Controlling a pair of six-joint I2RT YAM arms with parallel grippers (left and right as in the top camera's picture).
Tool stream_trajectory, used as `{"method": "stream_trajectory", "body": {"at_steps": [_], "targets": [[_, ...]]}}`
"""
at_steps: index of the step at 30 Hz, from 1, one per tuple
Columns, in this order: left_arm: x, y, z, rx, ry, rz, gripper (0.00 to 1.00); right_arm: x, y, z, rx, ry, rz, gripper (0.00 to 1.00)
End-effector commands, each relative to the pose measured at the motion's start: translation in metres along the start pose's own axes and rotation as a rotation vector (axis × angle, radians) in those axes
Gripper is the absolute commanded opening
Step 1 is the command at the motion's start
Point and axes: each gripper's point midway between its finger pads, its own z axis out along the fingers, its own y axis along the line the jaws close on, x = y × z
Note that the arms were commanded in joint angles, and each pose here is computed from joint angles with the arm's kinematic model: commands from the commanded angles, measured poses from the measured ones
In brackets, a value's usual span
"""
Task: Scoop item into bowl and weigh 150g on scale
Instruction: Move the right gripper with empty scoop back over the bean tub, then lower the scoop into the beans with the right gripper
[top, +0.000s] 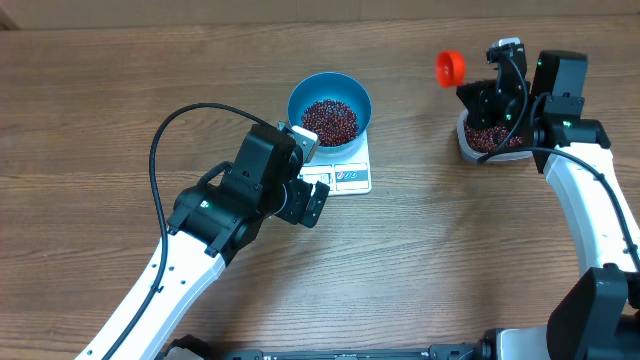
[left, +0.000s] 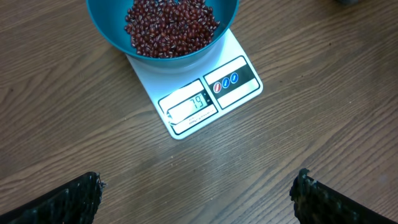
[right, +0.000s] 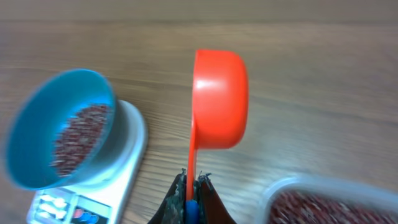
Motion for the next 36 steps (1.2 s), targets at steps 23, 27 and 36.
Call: {"method": "stream_trajectory", "body": {"at_steps": [23,27,36], "targets": [[0.002,-0.001,0.003,0.007,0.011,0.015,1.00,0.051,-0.054,-0.059,0.456,0.232,0.071,0.04],[0.002,-0.001,0.003,0.007,0.010,0.015,0.99,0.062,-0.051,-0.061,0.442,0.274,0.085,0.04],[0.002,-0.001,0.003,0.007,0.011,0.015,1.00,0.073,-0.044,-0.061,0.407,0.316,0.100,0.11]]}}
